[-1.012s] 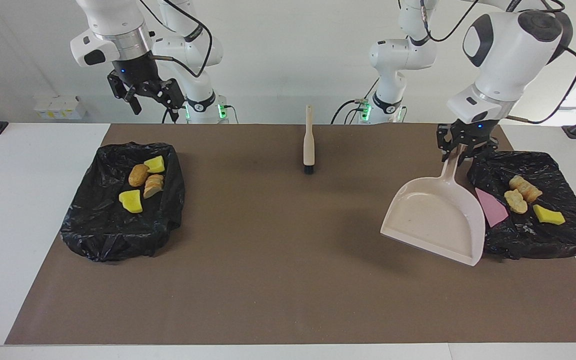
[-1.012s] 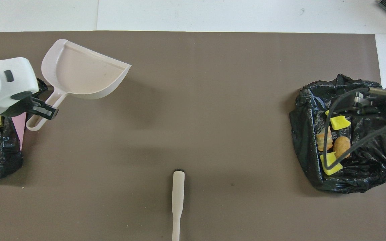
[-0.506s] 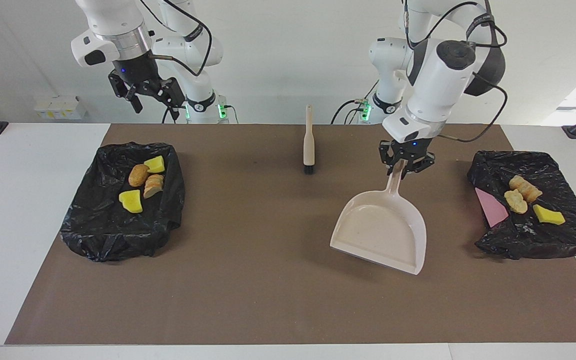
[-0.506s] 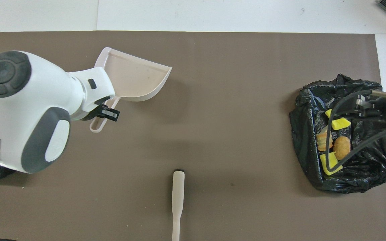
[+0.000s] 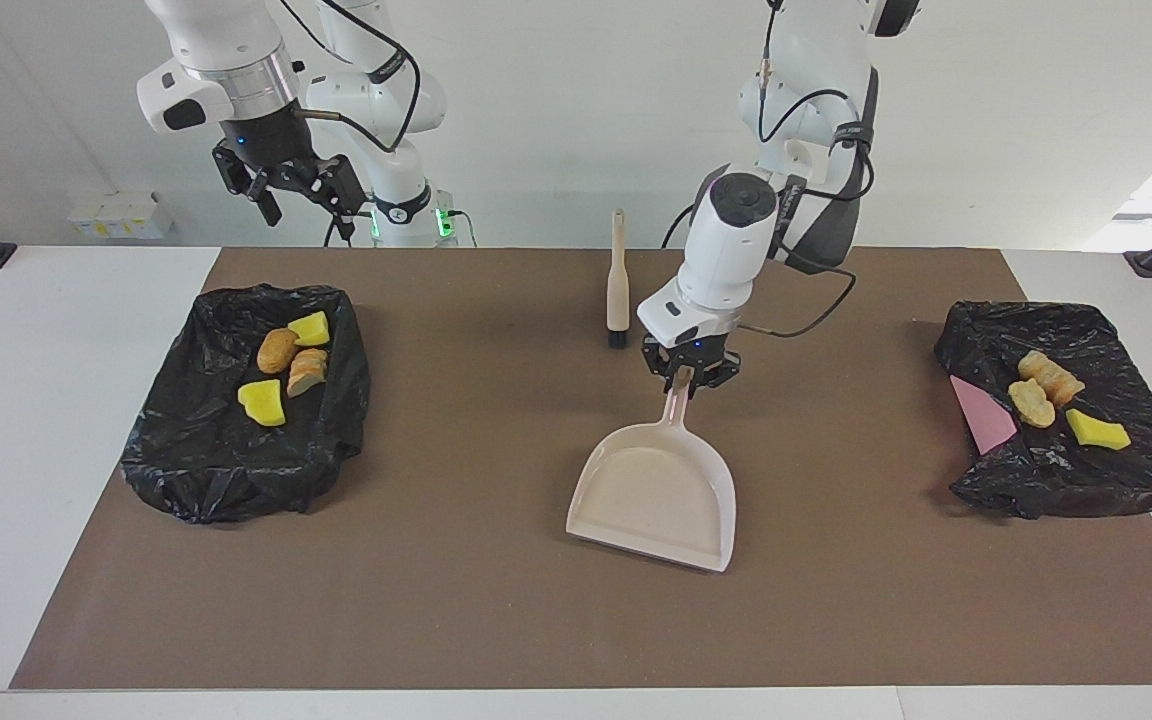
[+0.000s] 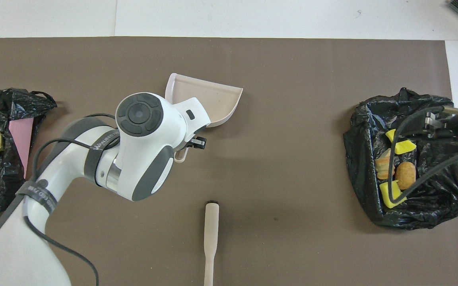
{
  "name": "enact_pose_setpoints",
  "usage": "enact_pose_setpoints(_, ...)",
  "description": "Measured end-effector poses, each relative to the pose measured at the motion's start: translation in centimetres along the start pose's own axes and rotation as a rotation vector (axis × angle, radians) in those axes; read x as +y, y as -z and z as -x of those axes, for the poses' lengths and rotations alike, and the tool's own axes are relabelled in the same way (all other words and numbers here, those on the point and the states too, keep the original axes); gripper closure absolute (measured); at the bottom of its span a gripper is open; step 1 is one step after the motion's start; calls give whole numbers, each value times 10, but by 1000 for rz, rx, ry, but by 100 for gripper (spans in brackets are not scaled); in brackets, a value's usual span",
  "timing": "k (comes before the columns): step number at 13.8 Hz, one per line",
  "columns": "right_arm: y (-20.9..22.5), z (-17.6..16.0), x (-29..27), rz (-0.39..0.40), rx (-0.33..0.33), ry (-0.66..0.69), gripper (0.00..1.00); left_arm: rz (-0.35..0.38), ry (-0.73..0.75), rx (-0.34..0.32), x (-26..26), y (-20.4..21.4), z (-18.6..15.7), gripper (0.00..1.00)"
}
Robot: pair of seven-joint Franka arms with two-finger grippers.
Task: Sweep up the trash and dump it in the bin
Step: 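Bring the empty dustpan back with the left gripper and set it down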
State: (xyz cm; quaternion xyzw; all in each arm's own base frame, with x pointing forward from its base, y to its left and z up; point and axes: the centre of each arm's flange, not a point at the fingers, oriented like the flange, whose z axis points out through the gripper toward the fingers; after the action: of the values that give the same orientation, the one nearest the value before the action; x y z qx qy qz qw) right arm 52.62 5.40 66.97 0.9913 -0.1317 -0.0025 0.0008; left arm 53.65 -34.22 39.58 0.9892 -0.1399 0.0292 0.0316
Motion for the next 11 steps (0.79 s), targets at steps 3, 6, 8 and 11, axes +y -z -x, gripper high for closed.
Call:
enact_pose_setpoints(3,0,0,0,0,0,0,0,10,143,12,35,-13,6,67)
enact_pose_setpoints(6,0,0,0,0,0,0,0,8,191,9,38,-13,8,59)
enact_pose_setpoints(8,0,0,0,-1,0,0,0,4,210,11,29,-12,5,39)
enact_pose_setpoints(11,0,0,0,-1,0,0,0,-1,256,36,1,3,-9,3)
